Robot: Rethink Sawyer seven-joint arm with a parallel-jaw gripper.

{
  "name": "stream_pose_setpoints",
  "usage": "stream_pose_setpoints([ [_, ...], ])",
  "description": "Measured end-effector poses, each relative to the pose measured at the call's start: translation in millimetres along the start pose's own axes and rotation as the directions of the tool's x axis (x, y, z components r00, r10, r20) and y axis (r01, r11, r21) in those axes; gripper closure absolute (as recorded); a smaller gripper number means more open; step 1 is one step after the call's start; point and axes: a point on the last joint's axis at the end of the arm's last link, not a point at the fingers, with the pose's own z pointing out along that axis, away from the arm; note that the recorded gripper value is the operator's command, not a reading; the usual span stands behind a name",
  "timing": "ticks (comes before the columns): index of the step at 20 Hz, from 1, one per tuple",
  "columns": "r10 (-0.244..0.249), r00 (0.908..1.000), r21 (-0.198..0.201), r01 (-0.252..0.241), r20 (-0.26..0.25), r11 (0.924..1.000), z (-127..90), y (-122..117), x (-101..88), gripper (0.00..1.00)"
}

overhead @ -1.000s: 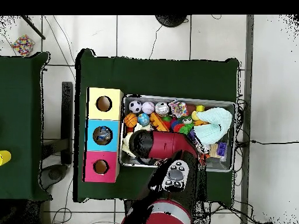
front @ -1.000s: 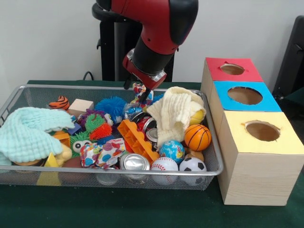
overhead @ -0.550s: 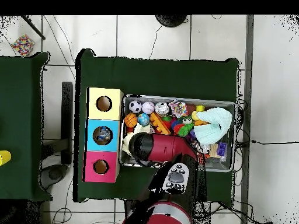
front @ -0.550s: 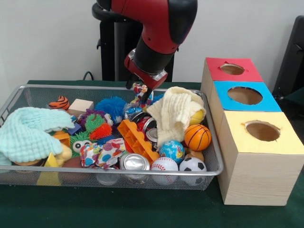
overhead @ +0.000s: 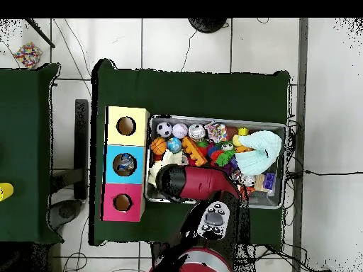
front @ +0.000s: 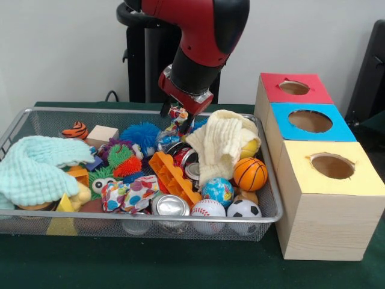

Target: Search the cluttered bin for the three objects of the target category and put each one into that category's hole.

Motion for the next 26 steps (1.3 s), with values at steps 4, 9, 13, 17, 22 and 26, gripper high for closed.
stream_pose_setpoints([
  [4, 0.004, 0.999, -0.023, -0.003, 0.045, 0.9997, -3, 5, -4.3, 0.0],
  [9, 0.006, 0.9955, -0.04, -0.003, 0.094, 0.9992, -7, 10, -6.7, 0.0],
  [13, 0.009, 0.9927, -0.046, -0.003, 0.121, 0.9989, -9, 11, -5.1, 0.0],
  [17, 0.012, 0.9928, -0.047, -0.007, 0.12, 0.9989, -8, 11, -1.7, 0.0],
  [22, 0.015, 0.9935, -0.044, -0.01, 0.113, 0.999, -6, 10, 0.9, 0.0],
  [26, 0.016, 0.9941, -0.028, -0.013, 0.107, 0.9995, 1, 5, 1.6, 0.0],
])
